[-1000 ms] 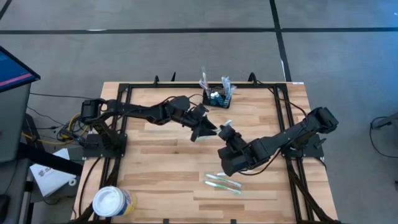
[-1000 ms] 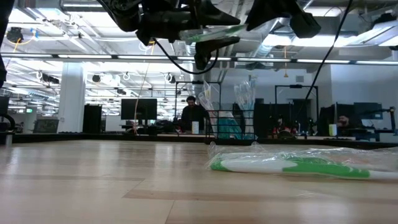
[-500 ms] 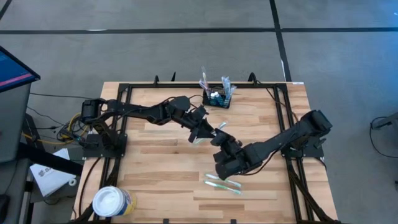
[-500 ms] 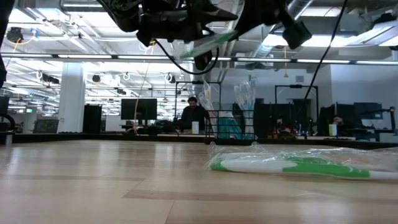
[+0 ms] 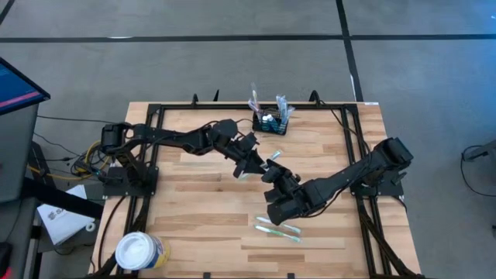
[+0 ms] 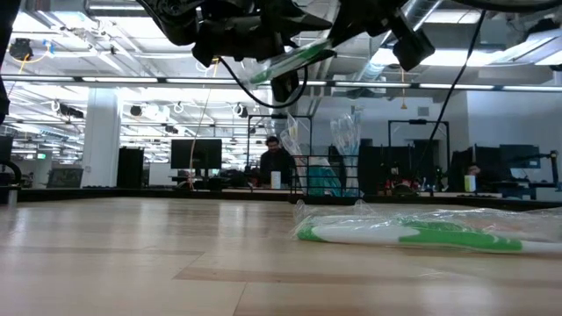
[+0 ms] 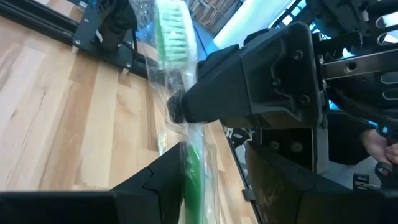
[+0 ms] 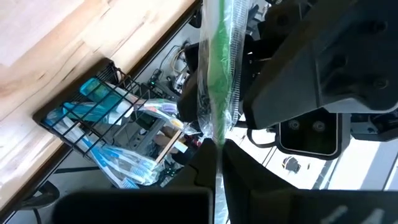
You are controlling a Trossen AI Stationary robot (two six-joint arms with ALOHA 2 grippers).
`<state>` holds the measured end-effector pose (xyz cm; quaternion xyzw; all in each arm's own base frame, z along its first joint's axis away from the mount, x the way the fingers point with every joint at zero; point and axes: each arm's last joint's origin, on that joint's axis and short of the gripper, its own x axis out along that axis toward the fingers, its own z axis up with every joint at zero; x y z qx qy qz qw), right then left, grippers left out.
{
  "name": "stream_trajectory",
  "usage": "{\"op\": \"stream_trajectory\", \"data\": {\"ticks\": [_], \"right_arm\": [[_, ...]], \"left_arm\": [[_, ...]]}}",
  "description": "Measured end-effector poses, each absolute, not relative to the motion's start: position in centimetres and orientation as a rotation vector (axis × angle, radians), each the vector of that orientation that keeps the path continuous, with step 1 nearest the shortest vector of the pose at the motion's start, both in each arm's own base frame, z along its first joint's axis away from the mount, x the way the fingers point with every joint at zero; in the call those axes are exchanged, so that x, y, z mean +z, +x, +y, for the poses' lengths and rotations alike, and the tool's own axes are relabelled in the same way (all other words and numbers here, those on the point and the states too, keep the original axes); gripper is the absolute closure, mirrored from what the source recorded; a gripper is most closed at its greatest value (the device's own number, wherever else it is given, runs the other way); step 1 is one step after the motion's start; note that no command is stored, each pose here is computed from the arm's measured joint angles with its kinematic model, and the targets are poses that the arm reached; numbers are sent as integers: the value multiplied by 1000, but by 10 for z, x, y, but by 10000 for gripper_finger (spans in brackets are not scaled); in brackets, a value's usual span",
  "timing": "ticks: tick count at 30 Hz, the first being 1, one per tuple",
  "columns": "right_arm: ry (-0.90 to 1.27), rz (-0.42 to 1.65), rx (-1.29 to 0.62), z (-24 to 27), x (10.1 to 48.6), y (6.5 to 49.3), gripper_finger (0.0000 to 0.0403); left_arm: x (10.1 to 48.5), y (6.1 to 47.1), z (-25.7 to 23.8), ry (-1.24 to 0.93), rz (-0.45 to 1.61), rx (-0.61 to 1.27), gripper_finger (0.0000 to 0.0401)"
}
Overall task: Pick & Place toothbrushing station
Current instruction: Put the green toothbrush into the mesh organizer
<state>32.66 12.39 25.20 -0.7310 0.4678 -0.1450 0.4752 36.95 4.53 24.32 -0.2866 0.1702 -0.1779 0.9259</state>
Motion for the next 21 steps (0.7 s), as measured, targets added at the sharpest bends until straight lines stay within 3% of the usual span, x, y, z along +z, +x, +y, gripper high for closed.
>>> {"op": "stream_trajectory", "data": {"ticks": [5,14,21], "right_arm": [[-1786,1142,-356,124,252,327,399],[-1768,1131,-358,124,252,327,388],[-1740,1114,-346,126,252,327,344]], "left_arm": [[243,369,46,-593,349,-358,271],[243,368,56,-595,341,-334,383],[243,368,57,-604,344,-329,380]]}}
